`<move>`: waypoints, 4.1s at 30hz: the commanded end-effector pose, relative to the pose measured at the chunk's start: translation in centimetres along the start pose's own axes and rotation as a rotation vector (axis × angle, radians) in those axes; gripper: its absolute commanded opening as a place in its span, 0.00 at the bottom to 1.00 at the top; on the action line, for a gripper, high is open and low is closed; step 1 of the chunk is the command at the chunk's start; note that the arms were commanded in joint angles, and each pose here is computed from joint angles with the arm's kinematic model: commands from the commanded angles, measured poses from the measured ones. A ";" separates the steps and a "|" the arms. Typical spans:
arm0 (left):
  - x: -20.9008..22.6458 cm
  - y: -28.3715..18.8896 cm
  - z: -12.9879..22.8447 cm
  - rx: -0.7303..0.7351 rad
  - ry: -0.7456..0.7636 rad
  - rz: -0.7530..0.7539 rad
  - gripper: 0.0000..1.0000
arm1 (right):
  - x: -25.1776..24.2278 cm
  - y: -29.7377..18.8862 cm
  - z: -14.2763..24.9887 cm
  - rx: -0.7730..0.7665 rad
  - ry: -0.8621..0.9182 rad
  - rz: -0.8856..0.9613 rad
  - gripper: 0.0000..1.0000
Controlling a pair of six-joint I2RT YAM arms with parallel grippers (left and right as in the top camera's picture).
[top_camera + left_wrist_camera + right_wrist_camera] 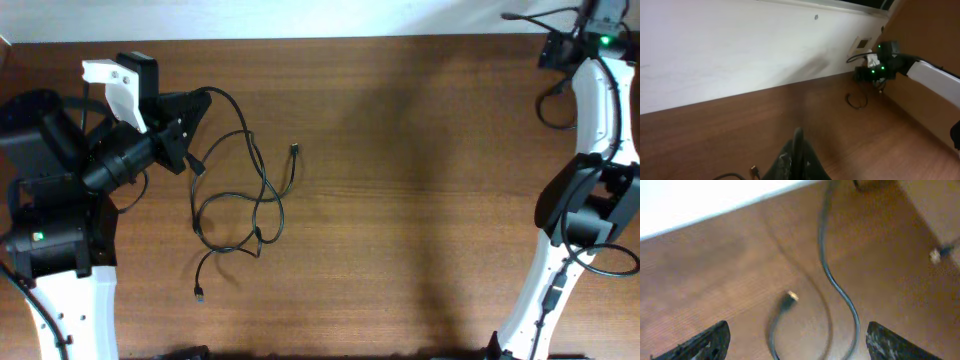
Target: Untangle cables
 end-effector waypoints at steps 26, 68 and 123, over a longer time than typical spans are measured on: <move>-0.1 -0.5 -0.1 -0.002 0.019 -0.035 0.01 | -6.9 7.0 9.6 0.209 0.240 0.124 0.83; 0.0 -0.5 0.7 0.032 0.025 -0.043 0.00 | -0.5 -12.4 -3.1 -0.212 0.120 0.099 0.79; -1.5 -1.9 -0.1 -0.008 0.038 -0.050 0.02 | -16.1 12.6 6.3 -0.065 0.501 0.140 0.98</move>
Point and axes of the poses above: each gripper's point midway between its finger pads, its own y axis out along the fingers, its own x axis along the line the jaws close on, z = x × y, the point moved 4 cm from there along -y, back along the fingers, and after that the axes turned 2 degrees about -y, right-handed, at the moved point
